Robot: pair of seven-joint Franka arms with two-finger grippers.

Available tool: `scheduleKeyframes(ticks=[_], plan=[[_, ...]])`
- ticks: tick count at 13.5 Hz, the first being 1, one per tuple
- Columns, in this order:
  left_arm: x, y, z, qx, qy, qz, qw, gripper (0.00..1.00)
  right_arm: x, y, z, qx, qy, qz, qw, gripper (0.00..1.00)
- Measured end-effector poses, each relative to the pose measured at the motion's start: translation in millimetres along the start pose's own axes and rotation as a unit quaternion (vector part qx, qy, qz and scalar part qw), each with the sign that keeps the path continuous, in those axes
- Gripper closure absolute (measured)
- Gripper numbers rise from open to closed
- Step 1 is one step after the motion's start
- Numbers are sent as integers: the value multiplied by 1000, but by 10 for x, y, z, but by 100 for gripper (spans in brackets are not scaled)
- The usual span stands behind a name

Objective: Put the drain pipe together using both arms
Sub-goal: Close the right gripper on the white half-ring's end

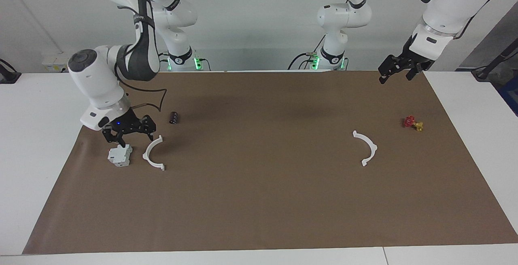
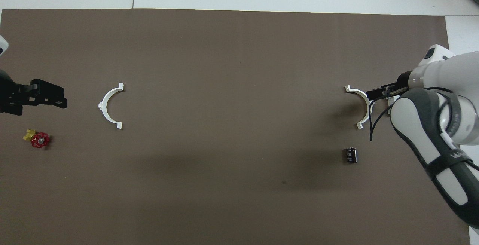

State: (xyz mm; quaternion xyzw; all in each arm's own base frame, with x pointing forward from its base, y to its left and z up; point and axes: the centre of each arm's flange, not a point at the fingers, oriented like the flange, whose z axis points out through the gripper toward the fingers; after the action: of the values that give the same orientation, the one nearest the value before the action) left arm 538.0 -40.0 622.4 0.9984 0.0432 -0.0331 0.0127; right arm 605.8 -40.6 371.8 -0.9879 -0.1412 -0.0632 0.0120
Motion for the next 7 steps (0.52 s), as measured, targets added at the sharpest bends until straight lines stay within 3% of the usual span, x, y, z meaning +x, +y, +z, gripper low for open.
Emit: scheduleKeyframes(ticks=[3, 7], plan=[[0, 0, 0, 0, 0, 0, 1000, 0, -27, 16, 489, -7, -3, -23, 1000, 0], [0, 0, 0, 0, 0, 0, 1000, 0, -220, 74, 701, 16, -9, -48, 999, 3]])
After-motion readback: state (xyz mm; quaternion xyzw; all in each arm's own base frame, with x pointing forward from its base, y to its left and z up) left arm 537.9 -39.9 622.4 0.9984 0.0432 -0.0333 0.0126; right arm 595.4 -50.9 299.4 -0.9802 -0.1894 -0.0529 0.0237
